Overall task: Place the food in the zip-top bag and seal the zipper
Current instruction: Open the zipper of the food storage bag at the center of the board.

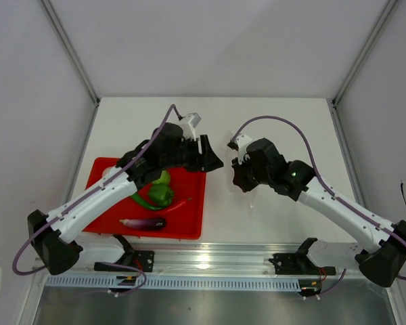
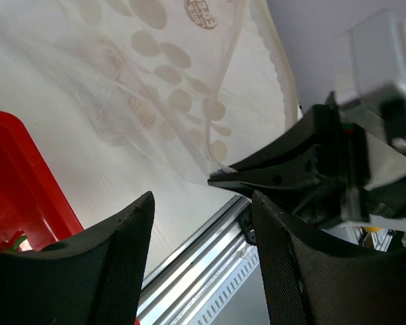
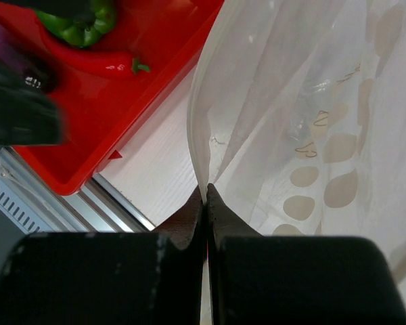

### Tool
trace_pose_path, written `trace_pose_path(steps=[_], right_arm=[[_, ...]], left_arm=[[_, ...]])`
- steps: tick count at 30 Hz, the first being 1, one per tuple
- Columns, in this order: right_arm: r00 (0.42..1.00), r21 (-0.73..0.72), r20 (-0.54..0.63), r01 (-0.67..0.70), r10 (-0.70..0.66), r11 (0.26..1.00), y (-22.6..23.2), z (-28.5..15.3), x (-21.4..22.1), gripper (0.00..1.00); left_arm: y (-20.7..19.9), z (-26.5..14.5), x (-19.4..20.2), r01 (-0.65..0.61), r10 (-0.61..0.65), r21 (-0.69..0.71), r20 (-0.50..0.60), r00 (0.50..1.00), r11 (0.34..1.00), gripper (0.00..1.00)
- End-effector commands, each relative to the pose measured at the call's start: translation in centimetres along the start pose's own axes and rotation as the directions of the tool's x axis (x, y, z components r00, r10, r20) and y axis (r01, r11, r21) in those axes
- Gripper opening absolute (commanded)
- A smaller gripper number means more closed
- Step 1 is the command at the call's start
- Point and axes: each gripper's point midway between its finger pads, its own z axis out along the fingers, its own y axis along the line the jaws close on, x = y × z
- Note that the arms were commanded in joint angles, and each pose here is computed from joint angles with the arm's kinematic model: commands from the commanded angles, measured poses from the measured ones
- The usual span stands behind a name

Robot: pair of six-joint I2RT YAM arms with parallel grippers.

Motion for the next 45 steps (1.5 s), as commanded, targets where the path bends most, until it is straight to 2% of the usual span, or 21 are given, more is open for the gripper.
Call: trace_pose_path(steps=[1, 15, 19, 20, 21, 22, 23, 24, 26, 28, 29, 30, 32, 36, 38, 40, 42, 44, 45], right_arm=[[0.998, -0.021, 0.062, -0.008, 0.010, 1.000, 0.9, -0.5, -1.4, 0.00], [0.996, -0.074, 0.086, 0.003, 0.003, 0.997, 3.4, -1.0, -1.9, 0.00], [0.997, -0.057, 0.074, 0.009, -0.005, 0.998, 4.0, -1.2, -1.3, 0.00], [0.997, -0.062, 0.075, 0.010, -0.005, 0.998, 4.2, -1.4, -1.2, 0.05], [0.997, -0.065, 0.074, 0.001, 0.004, 0.998, 4.3, -1.5, -1.1, 0.21], [0.996, -0.034, 0.085, -0.010, 0.013, 0.999, 3.8, -1.6, -1.3, 0.30], [0.996, -0.026, 0.087, -0.013, 0.015, 1.000, 3.6, -1.9, -1.2, 0.37], [0.996, -0.018, 0.085, -0.020, 0.021, 1.000, 3.5, -2.1, -1.0, 0.49], [0.995, 0.043, 0.085, -0.057, 0.053, 0.997, 2.4, -2.7, -0.8, 0.55], [0.988, 0.079, 0.117, -0.112, 0.102, 0.991, 1.7, -4.1, -1.1, 0.70], [0.987, 0.108, 0.108, -0.131, 0.119, 0.986, 1.2, -4.7, -0.6, 0.80], [0.981, 0.130, 0.133, -0.157, 0.139, 0.979, 0.7, -5.7, -0.8, 0.99], [0.958, 0.147, 0.161, -0.263, 0.239, 0.954, 0.4, -7.4, -1.0, 0.99], [0.923, -0.042, 0.239, -0.301, 0.302, 0.953, 3.1, -11.0, -3.1, 0.99], [0.893, -0.094, 0.319, -0.303, 0.317, 0.948, 3.3, -13.5, -4.6, 0.99], [0.882, -0.059, 0.367, -0.295, 0.296, 0.954, 2.4, -14.8, -5.2, 0.99], [0.898, 0.017, 0.354, -0.285, 0.260, 0.958, 1.3, -15.0, -5.2, 0.99], [0.933, 0.094, 0.275, -0.268, 0.234, 0.959, 0.8, -13.2, -4.6, 0.98], [0.944, 0.102, 0.244, -0.253, 0.222, 0.962, 1.0, -12.5, -4.4, 0.92]], left_arm=[[-1.0, 1.5, -0.8, 0.010, -0.010, 0.013, 0.015, 1.000, 1.000, 0.63], [-1.5, 5.4, 0.5, 0.039, -0.038, 0.026, -0.047, 0.998, 0.999, 0.63], [-0.8, 6.1, 1.2, 0.035, -0.035, 0.007, -0.073, 0.997, 0.999, 0.60], [-0.7, 6.4, 1.5, 0.034, -0.034, 0.006, -0.086, 0.996, 0.999, 0.53], [-0.5, 6.5, 1.9, 0.030, -0.030, 0.007, -0.099, 0.995, 1.000, 0.47], [-0.4, 6.6, 2.2, 0.027, -0.026, 0.010, -0.107, 0.994, 1.000, 0.38], [-0.4, 6.7, 2.5, 0.024, -0.022, 0.017, -0.119, 0.993, 1.000, 0.22], [0.1, 6.7, 3.0, 0.025, -0.023, 0.012, -0.125, 0.992, 1.000, 0.16], [0.3, 6.6, 3.3, 0.020, -0.018, 0.015, -0.126, 0.992, 1.000, 0.04], [0.6, 6.3, 3.7, 0.018, -0.016, 0.012, -0.129, 0.992, 1.000, 0.01], [0.6, 6.2, 3.8, 0.013, -0.011, 0.014, -0.129, 0.992, 1.000, 0.01], [0.4, 5.9, 3.8, 0.011, -0.008, 0.023, -0.128, 0.992, 1.000, 0.00], [0.2, 5.7, 3.8, 0.008, -0.003, 0.033, -0.129, 0.992, 0.999, 0.01], [-0.6, 5.4, 3.8, 0.003, 0.005, 0.065, -0.129, 0.992, 0.998, 0.01], [-1.0, 5.2, 3.8, 0.004, 0.007, 0.083, -0.134, 0.991, 0.997, 0.01], [-1.4, 5.1, 4.0, 0.005, 0.009, 0.097, -0.140, 0.990, 0.995, 0.01], [-1.8, 4.9, 3.9, 0.007, 0.009, 0.112, -0.140, 0.990, 0.994, 0.01], [-2.0, 4.8, 4.0, 0.007, 0.010, 0.118, -0.141, 0.990, 0.993, 0.01], [-2.1, 4.8, 4.0, 0.006, 0.012, 0.123, -0.142, 0.990, 0.992, 0.01]])
